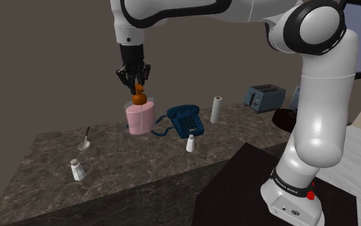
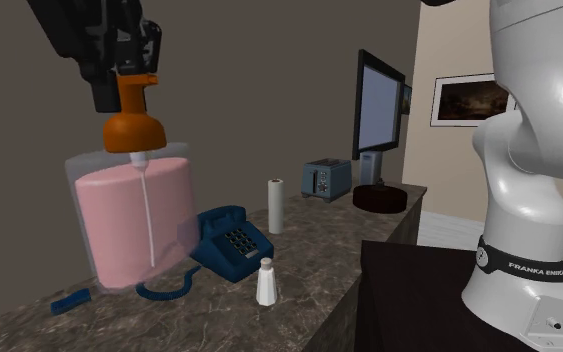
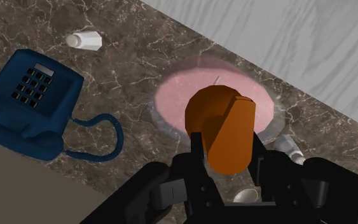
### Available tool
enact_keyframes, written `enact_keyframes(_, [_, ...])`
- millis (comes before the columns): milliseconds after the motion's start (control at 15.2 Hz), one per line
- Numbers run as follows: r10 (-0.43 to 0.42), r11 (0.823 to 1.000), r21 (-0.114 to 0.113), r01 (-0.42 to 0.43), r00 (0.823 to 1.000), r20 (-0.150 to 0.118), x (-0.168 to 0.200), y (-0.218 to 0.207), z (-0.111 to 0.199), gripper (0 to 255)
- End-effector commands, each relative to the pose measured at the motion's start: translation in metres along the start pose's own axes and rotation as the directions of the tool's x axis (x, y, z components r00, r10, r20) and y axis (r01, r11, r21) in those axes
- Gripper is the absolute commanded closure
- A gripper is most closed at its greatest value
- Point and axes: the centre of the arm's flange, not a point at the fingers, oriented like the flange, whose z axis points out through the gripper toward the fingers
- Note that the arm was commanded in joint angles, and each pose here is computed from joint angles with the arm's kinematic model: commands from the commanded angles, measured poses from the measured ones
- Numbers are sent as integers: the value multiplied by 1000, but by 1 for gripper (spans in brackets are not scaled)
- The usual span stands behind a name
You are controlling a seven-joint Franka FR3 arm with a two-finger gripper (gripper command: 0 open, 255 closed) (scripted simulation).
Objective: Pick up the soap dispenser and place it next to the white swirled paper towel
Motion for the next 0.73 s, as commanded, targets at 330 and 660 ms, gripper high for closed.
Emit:
enact_keyframes(330, [0,1000,0,0,1000,0,-33,81,0,255])
enact_keyframes(660, [0,1000,0,0,1000,0,-58,142,2,255])
